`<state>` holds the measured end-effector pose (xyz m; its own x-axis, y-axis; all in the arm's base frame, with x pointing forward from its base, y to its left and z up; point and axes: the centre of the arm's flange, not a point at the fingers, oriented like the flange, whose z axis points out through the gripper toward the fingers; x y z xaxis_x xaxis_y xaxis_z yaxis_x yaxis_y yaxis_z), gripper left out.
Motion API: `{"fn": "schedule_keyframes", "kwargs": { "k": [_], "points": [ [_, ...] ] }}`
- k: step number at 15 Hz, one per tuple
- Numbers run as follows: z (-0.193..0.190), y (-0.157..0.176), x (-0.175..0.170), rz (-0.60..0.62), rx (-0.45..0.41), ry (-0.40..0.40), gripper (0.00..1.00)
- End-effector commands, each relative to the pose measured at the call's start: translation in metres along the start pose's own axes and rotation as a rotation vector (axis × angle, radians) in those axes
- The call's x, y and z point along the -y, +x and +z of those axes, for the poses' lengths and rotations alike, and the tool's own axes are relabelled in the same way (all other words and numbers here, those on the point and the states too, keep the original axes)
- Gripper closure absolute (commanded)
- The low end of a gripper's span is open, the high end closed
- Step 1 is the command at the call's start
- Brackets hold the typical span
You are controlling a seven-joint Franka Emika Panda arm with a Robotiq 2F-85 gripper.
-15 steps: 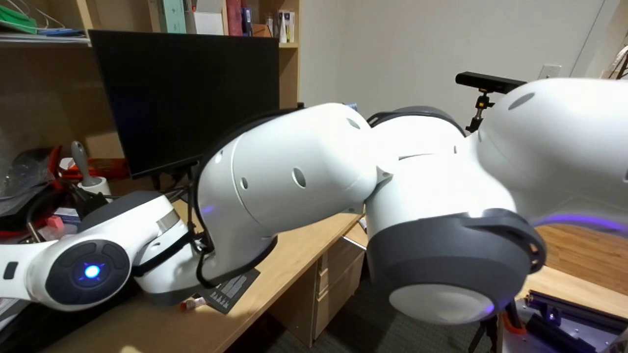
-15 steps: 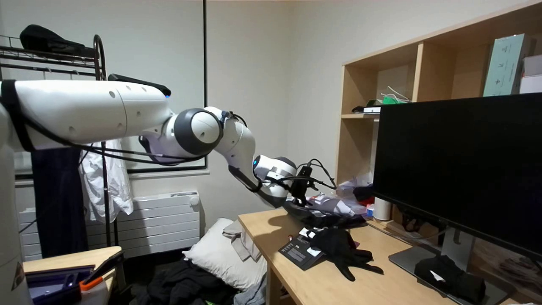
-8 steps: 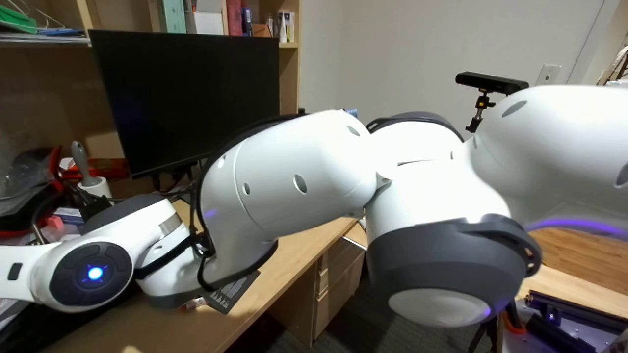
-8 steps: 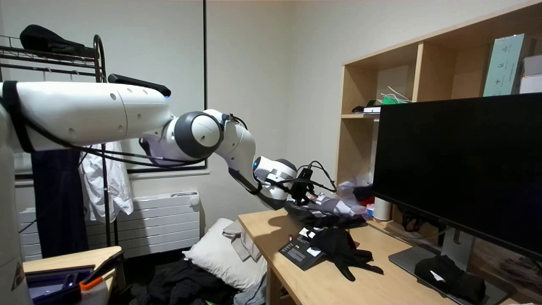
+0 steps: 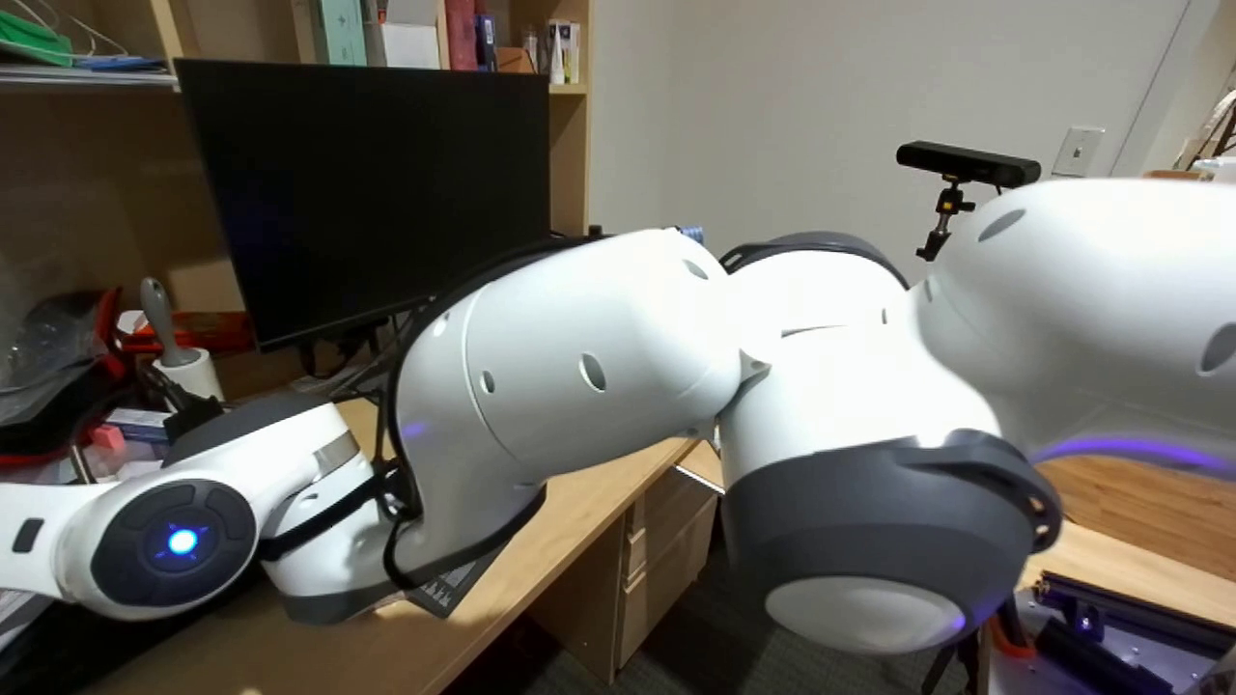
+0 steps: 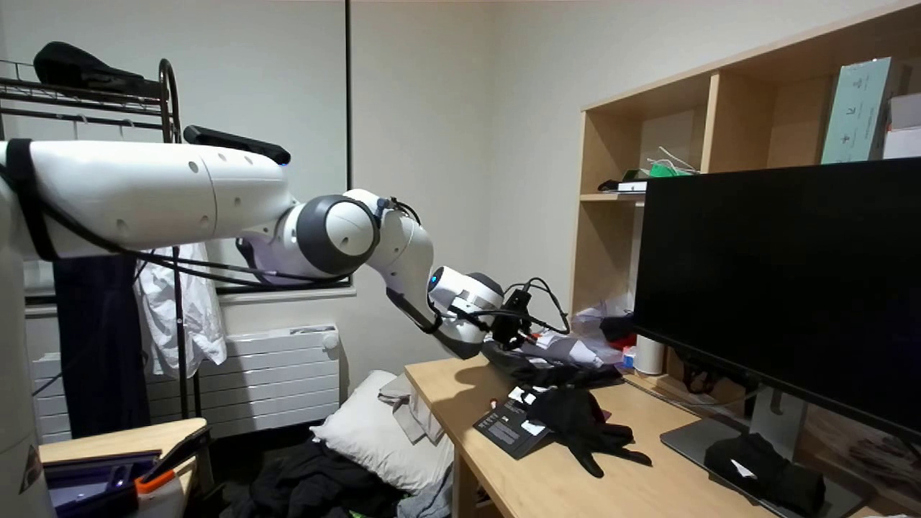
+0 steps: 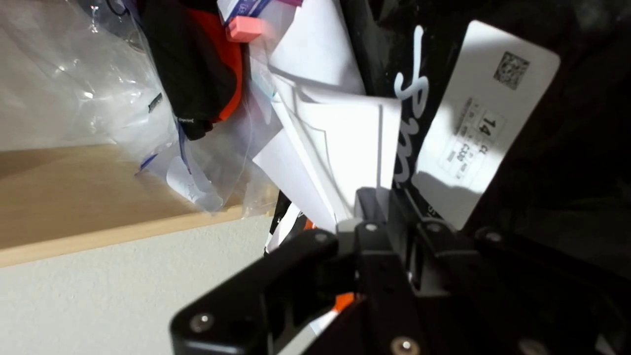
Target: Take the papers on the black object and move them to the right on the desk
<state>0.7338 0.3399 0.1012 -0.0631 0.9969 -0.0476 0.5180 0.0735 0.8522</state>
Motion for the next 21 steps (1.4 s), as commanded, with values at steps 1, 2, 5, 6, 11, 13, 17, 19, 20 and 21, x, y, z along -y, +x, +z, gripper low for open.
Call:
{"fn": "schedule_keyframes", "kwargs": {
  "k": [1, 2, 5, 6, 11, 13, 17, 19, 20, 21],
  "points": [
    [0.025, 0.007, -0.009, 0.033, -0.002, -0.063, 0.57],
    [0.025, 0.007, -0.010, 0.038, -0.004, -0.068, 0.52],
    [0.023, 0.004, -0.016, 0.056, 0.015, -0.114, 0.31],
    [0.023, 0.004, -0.018, 0.063, 0.017, -0.131, 0.26],
    [0.021, 0.001, -0.023, 0.079, 0.055, -0.150, 0.00],
    [0.021, 0.000, -0.021, 0.083, 0.079, -0.132, 0.00],
    [0.024, 0.001, -0.016, 0.104, 0.106, -0.117, 0.00],
    [0.024, 0.003, -0.014, 0.119, 0.102, -0.098, 0.00],
    [0.024, 0.004, -0.013, 0.126, 0.098, -0.094, 0.00],
    [0.024, 0.005, -0.013, 0.129, 0.094, -0.091, 0.00]
  ]
}}
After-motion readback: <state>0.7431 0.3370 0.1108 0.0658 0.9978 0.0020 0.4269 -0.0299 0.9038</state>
